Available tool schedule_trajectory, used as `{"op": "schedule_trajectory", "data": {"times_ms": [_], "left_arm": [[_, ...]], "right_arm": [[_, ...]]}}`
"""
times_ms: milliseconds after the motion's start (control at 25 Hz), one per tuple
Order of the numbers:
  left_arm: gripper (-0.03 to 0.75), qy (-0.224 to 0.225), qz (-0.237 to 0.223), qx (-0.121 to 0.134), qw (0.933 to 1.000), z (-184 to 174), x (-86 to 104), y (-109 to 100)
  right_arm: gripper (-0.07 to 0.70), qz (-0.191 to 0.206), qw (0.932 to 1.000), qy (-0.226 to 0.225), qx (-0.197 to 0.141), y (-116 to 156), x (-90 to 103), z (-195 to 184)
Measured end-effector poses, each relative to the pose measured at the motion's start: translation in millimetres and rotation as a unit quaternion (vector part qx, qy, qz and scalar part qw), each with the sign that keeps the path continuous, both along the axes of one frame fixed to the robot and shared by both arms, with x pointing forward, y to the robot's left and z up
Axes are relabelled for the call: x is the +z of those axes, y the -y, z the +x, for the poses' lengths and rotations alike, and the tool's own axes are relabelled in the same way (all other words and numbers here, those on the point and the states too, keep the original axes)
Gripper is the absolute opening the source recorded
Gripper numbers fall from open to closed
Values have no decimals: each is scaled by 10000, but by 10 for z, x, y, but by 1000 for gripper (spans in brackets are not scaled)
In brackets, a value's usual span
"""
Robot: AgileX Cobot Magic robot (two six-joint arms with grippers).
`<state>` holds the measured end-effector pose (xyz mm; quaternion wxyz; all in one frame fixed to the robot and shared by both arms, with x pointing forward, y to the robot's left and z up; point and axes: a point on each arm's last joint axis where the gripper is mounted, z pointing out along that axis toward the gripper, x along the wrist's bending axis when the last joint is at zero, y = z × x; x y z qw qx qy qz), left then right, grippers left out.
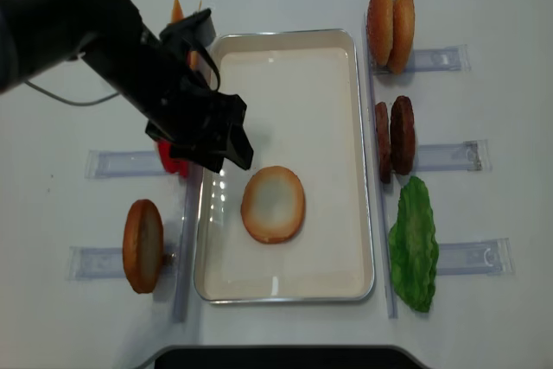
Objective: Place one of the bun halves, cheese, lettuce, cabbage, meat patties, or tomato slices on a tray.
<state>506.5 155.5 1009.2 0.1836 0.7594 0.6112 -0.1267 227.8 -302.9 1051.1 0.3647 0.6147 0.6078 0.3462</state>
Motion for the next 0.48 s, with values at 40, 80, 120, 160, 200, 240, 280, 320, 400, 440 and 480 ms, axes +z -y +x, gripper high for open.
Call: {"op": "schedule_trajectory", "data": {"times_ms": [40, 80, 120, 160, 200, 240, 280, 320, 400, 440, 480], "left_arm": [[440, 68, 138, -15, 9999, 4, 80, -25], [440, 132, 306, 0, 9994, 3, 161, -59], [440, 168, 470, 13, 9988, 0, 232, -91], [440, 206, 695, 42, 9974, -6, 291, -136], [440, 217, 942, 45, 9953, -14, 346, -184], [440, 210, 1207, 28, 9925, -22, 386, -233], [440, 228, 1414, 27, 9897, -19, 411, -271], [440, 297, 1627, 38, 9862, -8, 434, -310], [440, 397, 1936, 75, 9802, 8, 452, -369], [440, 448, 2046, 88, 9778, 10, 463, -393], [440, 499, 2136, 89, 9756, 11, 475, -412]], "right_arm": [[307, 0, 10000, 0, 0, 0, 0, 0], [307, 0, 10000, 0, 0, 0, 0, 0], [307, 0, 10000, 0, 0, 0, 0, 0], [307, 0, 10000, 0, 0, 0, 0, 0], [307, 0, 10000, 0, 0, 0, 0, 0], [307, 0, 10000, 0, 0, 0, 0, 0], [307, 0, 10000, 0, 0, 0, 0, 0], [307, 0, 10000, 0, 0, 0, 0, 0], [307, 0, 10000, 0, 0, 0, 0, 0], [307, 0, 10000, 0, 0, 0, 0, 0], [307, 0, 10000, 0, 0, 0, 0, 0]]}}
